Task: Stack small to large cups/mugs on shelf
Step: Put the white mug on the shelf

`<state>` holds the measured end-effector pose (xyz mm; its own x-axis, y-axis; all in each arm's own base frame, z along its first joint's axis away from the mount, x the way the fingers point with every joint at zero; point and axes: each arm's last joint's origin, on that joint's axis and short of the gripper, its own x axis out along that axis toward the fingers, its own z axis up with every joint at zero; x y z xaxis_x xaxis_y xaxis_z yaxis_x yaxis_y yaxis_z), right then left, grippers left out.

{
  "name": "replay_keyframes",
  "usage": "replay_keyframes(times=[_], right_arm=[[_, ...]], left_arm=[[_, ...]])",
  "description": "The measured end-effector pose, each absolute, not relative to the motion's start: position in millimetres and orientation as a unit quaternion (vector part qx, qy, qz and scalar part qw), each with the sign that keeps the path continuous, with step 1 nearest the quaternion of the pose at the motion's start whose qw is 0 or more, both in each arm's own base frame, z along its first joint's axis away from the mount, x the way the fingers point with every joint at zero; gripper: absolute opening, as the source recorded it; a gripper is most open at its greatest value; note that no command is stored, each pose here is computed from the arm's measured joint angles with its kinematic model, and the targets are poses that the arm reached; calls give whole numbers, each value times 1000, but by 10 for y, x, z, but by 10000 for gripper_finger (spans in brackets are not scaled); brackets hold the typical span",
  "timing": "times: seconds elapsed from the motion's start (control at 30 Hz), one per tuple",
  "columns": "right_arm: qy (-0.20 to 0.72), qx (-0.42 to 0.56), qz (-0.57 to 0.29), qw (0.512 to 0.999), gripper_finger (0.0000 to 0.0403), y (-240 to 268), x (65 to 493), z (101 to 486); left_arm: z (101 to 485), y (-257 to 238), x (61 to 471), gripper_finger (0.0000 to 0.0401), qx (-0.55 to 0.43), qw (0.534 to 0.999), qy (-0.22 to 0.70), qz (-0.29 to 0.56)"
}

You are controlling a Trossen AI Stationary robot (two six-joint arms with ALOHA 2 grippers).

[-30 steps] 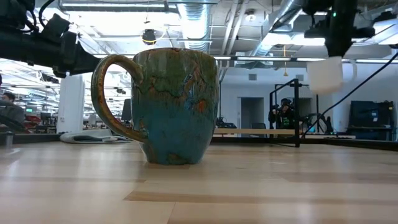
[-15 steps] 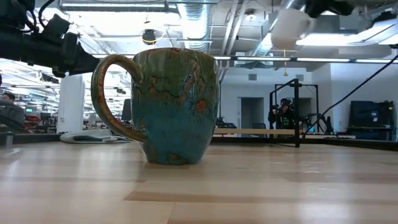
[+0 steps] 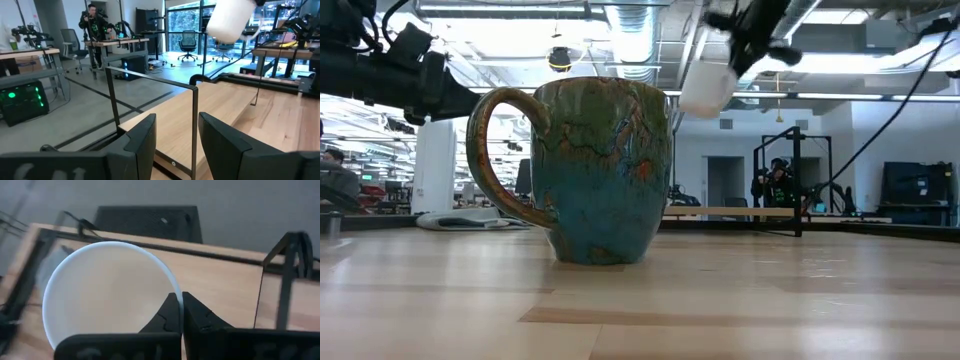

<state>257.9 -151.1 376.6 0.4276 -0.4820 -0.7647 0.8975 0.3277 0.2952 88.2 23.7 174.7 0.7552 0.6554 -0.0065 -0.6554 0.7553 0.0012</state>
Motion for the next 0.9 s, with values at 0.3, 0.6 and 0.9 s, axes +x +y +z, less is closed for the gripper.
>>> replay_keyframes(times=[0.3,0.6,0.9], right_arm=[[343,392,-465,716,9,-1551,3006,3283],[373,409,-503,664,9,-1542,3122,3022],[405,425,-521,619,9,-1661,3151,2785]], left_arm=[[1747,237,882,140,-1,937,3,350],[1747,237,882,140,-1,937,3,349],[1747,236,884,140,-1,938,3,347]])
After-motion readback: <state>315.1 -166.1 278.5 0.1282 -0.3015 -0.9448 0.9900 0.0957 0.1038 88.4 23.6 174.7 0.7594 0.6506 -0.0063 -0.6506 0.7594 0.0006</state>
